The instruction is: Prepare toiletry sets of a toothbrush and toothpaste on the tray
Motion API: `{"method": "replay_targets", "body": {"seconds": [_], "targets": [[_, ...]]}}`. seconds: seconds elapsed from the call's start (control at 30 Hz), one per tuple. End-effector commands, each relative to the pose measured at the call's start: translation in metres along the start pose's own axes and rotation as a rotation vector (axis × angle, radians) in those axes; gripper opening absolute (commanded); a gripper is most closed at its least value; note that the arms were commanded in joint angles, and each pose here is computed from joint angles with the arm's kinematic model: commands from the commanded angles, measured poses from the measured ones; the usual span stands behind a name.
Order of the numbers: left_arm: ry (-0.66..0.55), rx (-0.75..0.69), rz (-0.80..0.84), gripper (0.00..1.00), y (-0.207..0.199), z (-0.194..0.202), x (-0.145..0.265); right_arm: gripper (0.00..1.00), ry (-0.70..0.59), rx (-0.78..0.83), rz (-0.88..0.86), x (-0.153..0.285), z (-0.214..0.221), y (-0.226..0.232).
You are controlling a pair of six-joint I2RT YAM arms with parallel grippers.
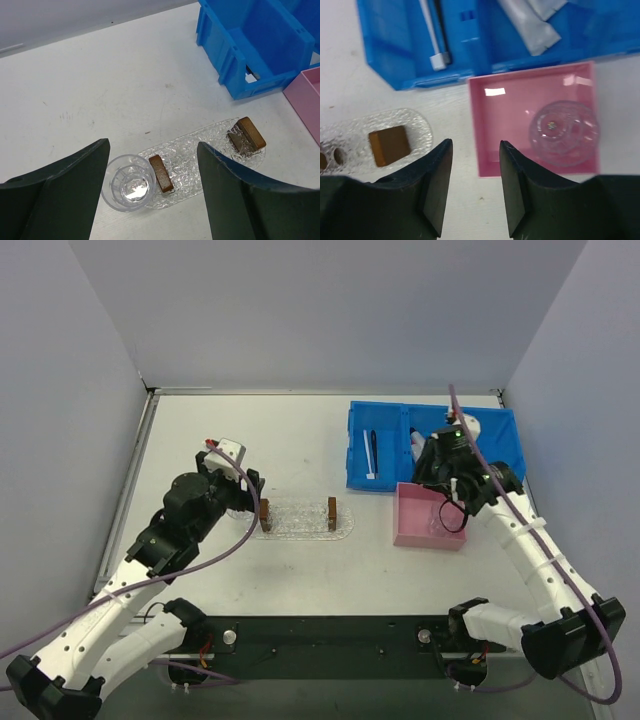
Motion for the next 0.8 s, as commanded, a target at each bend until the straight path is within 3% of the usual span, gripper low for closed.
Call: {"method": "replay_targets", "body": {"seconds": [0.0, 0.37, 0.77], "targets": [[-0.018, 0.009, -0.006, 0.81, 0.001, -0.006, -0.005, 0.34, 0.105, 0.050, 0.101, -0.005, 0.013, -0.063], [0.020, -0.015, -0.009, 0.81, 0.001, 0.002, -0.011, 0.27, 0.257, 0.133, 0.173, -0.040, 0.048, -0.089], [0.025, -0.022, -0.009, 0.81, 0.002, 0.003, -0.011, 0.26, 0.264, 0.205, 0.204, -0.064, 0.056, -0.098]]}}
Point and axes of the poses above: each gripper's point midway between its finger pads, its own x axis back along the fingers, its own y axis along the line the jaws close on, z = x × y, the point moved 1 cm from there along x, back along the fingers, and after that the axes turned 6 degrees about -x, right-handed, at the moved point
